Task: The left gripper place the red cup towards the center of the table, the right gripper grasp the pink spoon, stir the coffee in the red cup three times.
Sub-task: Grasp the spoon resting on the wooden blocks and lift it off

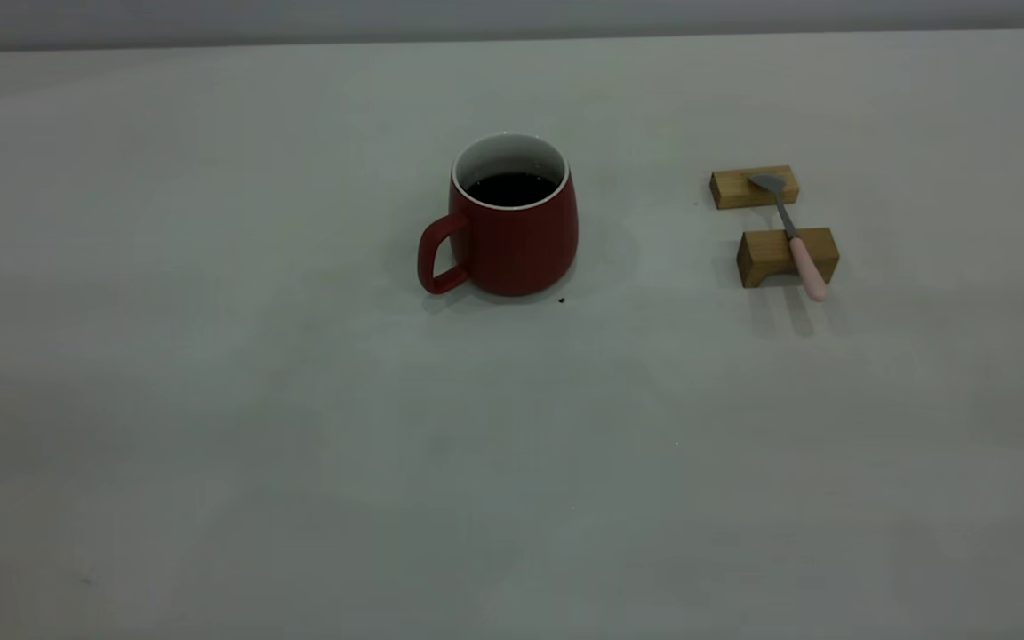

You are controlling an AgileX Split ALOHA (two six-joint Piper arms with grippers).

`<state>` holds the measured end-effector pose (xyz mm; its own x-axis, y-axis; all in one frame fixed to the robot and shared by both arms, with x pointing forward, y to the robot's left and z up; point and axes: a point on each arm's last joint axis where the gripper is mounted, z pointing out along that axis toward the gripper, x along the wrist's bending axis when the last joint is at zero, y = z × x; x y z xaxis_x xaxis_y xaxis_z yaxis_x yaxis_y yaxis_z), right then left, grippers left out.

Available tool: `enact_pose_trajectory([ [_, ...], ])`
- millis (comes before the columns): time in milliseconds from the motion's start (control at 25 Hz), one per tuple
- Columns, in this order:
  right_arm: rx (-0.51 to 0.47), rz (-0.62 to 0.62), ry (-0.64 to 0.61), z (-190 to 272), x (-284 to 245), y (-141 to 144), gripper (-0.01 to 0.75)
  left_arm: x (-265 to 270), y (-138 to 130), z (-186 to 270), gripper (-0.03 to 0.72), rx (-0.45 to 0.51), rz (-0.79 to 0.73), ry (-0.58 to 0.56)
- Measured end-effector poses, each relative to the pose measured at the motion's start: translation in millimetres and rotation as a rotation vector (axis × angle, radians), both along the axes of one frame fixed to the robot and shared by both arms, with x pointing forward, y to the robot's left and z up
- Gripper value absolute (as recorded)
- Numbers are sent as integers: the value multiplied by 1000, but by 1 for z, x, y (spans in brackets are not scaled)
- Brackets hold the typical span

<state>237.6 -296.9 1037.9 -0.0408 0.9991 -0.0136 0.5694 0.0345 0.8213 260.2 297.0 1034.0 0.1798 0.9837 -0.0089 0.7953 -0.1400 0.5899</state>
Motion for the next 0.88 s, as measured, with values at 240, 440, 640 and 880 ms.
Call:
enact_pose_trajectory([
  [240, 1, -1, 0, 0, 0, 0, 238, -15, 3, 0, 500, -19, 3, -101],
  [440, 4, 1, 0, 0, 0, 0, 238, -28, 5, 0, 500, -25, 109, -202],
  [640, 21, 12, 0, 0, 0, 2, 238, -38, 4, -1, 500, -20, 201, -264],
  [880, 79, 48, -18, 9, 7, 8, 272, -38, 4, -1, 500, -20, 205, -264],
])
